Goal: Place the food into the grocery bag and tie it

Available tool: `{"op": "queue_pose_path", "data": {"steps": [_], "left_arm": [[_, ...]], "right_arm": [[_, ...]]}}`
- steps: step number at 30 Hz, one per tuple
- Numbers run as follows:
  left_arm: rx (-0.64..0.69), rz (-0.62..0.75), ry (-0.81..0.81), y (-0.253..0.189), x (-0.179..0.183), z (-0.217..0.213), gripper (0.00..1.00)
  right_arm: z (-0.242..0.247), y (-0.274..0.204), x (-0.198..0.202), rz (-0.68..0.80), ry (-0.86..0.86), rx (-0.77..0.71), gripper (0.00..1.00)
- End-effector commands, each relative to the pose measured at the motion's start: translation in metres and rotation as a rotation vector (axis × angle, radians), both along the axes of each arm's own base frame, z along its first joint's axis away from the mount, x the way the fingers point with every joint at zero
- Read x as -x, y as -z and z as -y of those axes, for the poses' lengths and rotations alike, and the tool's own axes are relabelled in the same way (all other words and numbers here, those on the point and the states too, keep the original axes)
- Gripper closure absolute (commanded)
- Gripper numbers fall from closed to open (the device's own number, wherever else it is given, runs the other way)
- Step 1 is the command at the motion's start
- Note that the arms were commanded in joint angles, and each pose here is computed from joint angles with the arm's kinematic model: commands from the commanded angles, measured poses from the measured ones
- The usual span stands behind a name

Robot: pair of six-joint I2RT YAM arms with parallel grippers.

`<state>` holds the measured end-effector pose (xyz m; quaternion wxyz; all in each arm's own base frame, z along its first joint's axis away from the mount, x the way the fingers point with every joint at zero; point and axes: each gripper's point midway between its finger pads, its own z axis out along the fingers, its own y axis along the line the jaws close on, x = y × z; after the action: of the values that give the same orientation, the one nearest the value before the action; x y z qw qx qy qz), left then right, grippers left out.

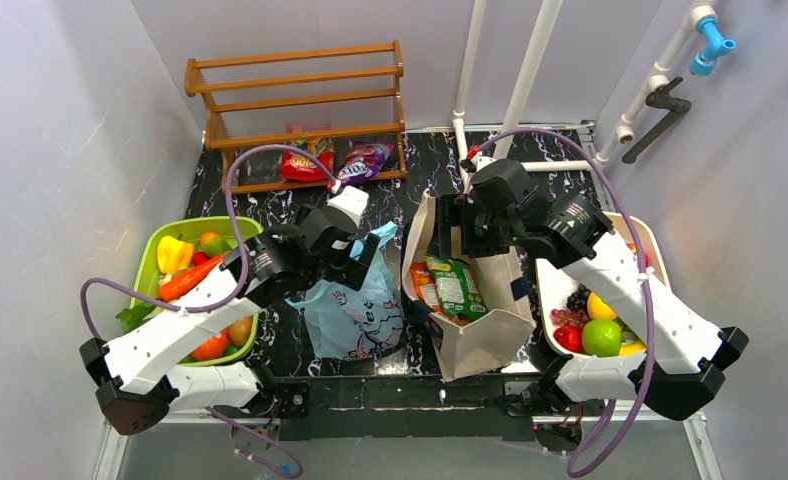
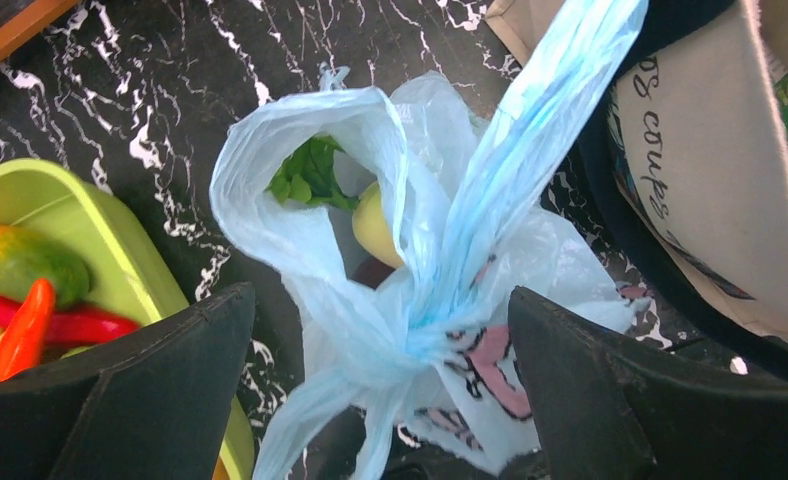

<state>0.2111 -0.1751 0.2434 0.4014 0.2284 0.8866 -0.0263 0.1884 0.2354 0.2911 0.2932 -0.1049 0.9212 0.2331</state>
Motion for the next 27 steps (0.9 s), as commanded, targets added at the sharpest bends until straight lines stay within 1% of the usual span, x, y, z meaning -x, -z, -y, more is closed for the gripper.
{"op": "queue_pose_path", "data": {"steps": [1, 4, 7, 11, 16, 22, 23, 24, 25, 26, 27], "left_arm": [[-0.010, 0.038, -0.086, -0.031, 0.006, -0.015, 0.02], [-0.030, 0.008, -0.081, -0.038, 0.009, -0.012, 0.02], [-0.019, -0.022, -0.066, -0.033, 0.012, -0.005, 0.02], [-0.063, -0.064, -0.101, -0.009, 0.014, -0.009, 0.02], [-0.069, -0.099, -0.109, 0.015, 0.016, -0.006, 0.02], [-0.059, -0.118, -0.063, 0.031, 0.017, 0.004, 0.08], [-0.054, -0.124, -0.054, 0.033, 0.018, 0.005, 0.14], [-0.046, -0.129, -0.042, 0.034, 0.019, 0.008, 0.25], [-0.038, -0.134, -0.034, 0.034, 0.020, 0.009, 0.46], [-0.026, -0.137, -0.029, 0.034, 0.021, 0.011, 0.63], [-0.016, -0.137, -0.026, 0.033, 0.021, 0.012, 0.77]], "right_arm": [[-0.003, -0.010, -0.004, 0.038, 0.007, -0.034, 0.08], [-0.004, -0.010, -0.004, 0.034, 0.006, -0.037, 0.08], [-0.004, -0.010, -0.004, 0.035, 0.009, -0.042, 0.07], [-0.003, -0.010, -0.002, 0.029, 0.009, -0.047, 0.07], [-0.001, -0.009, 0.000, 0.031, 0.012, -0.045, 0.07], [0.002, -0.009, 0.001, 0.032, 0.015, -0.041, 0.06], [0.003, -0.010, 0.001, 0.035, 0.018, -0.041, 0.06], [0.003, -0.010, 0.001, 0.036, 0.020, -0.039, 0.06], [0.004, -0.010, 0.001, 0.039, 0.022, -0.037, 0.06], [0.006, -0.011, 0.001, 0.043, 0.024, -0.036, 0.06], [0.007, -0.012, 0.001, 0.047, 0.025, -0.032, 0.06]]}}
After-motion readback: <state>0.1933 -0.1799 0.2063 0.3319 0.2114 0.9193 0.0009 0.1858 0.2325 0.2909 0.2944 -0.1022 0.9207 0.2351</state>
